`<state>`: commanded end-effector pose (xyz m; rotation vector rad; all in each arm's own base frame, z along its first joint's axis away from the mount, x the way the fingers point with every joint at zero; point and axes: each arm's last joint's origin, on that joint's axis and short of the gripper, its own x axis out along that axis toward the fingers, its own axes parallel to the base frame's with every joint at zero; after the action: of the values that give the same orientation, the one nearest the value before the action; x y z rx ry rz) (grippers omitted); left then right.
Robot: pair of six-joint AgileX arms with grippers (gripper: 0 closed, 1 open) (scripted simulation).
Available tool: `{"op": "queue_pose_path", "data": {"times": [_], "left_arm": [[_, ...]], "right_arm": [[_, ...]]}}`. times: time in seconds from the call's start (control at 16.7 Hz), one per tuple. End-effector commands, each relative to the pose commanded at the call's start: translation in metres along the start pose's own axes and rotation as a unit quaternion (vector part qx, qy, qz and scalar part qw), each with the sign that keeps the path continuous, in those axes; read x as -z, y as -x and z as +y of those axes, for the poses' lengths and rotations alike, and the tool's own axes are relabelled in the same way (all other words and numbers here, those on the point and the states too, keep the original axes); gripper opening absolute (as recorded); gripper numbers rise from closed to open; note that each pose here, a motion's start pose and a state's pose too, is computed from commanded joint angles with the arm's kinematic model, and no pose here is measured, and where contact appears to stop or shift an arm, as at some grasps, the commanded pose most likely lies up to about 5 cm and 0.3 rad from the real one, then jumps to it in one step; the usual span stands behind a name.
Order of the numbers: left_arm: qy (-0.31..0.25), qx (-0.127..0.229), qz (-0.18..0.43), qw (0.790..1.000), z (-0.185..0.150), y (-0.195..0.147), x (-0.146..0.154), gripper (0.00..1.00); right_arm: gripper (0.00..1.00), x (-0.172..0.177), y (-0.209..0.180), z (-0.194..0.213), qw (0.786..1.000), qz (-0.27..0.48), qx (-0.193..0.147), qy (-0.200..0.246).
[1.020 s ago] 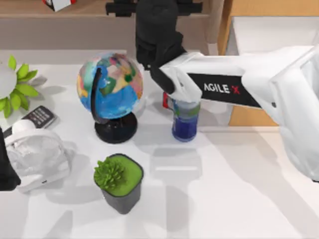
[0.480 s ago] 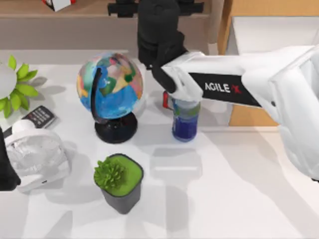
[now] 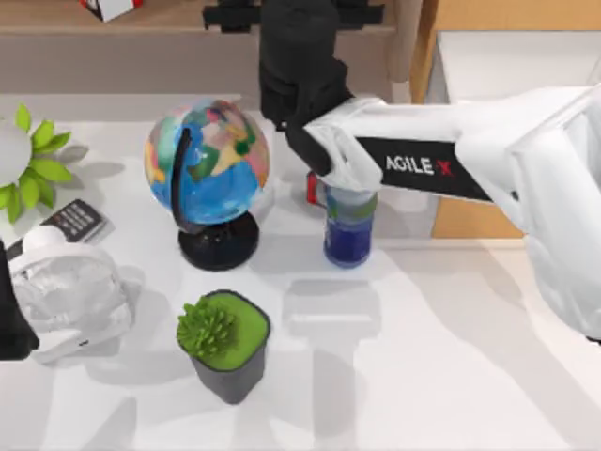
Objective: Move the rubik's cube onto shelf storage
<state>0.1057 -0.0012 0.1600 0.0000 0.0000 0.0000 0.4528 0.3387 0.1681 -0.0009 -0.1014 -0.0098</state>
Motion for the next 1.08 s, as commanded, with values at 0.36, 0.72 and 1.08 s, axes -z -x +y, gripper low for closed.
{"op": "queue_pose_path", "data": {"times": [0.36, 0.72, 1.08], "left_arm": [[0.0, 0.0, 0.0, 1.0, 0.0, 0.0, 0.0, 1.0], [0.0, 0.0, 0.0, 1.0, 0.0, 0.0, 0.0, 1.0], [0.0, 0.0, 0.0, 1.0, 0.0, 0.0, 0.0, 1.0]], "right_arm": [[1.0, 0.0, 0.0, 0.0, 1.0, 0.0, 0.0, 0.0], [1.0, -0.002, 0.003, 0.001, 1.0, -0.003, -0.004, 0.001], [1.0, -0.026, 0.04, -0.01, 0.995, -0.057, -0.054, 0.055]]}}
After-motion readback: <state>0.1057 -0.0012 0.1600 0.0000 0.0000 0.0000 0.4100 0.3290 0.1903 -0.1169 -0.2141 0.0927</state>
